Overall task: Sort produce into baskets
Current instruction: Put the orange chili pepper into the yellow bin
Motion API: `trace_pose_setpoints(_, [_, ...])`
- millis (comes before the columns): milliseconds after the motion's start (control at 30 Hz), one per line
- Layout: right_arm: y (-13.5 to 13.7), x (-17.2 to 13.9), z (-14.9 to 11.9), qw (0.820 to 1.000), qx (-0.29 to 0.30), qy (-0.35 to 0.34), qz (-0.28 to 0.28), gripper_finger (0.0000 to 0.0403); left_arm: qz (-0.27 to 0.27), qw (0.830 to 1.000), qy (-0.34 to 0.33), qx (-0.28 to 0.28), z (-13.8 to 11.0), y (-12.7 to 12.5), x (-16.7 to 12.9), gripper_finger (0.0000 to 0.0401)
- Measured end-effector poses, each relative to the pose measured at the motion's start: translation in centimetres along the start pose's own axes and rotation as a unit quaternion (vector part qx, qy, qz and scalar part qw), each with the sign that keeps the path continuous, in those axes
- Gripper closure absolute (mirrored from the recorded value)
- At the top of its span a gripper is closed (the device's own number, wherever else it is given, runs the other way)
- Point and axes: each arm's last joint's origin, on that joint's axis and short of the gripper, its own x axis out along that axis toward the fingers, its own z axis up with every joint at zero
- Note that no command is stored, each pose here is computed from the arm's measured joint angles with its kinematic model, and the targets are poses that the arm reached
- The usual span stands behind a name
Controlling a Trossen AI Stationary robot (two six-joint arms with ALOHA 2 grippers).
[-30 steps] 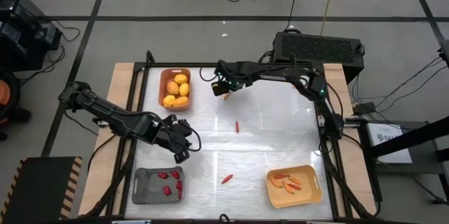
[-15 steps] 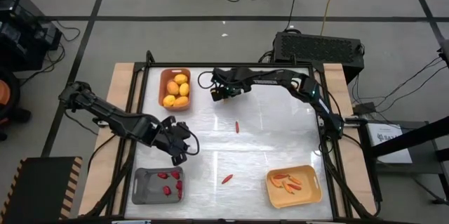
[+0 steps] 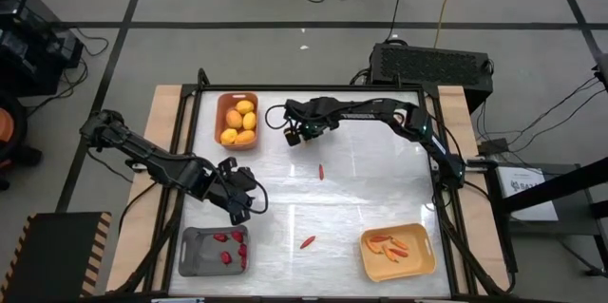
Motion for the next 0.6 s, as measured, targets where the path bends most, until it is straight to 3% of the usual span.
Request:
trace_pose_setpoints(267, [0.0,-2.3,-0.9,1.0,-0.015,0.016,-0.004,0.0401,-0.001,1.0,-0.002,0.002,0.0,0.0,0.0,0.0214])
trace_pose_setpoints(400, [0.1,-5.7,-2.0,0.999,-0.037,0.031,-0.002,0.0402,-0.001,1.0,-0.003,0.002,0.1,-0.1,0.0,0.0214])
trace_pose_setpoints(600, [0.8,-10.6,-6.1,0.994,-0.083,0.061,-0.024,0.0402,0.002,1.0,-0.012,0.001,0.1,-0.1,0.0,0.0214])
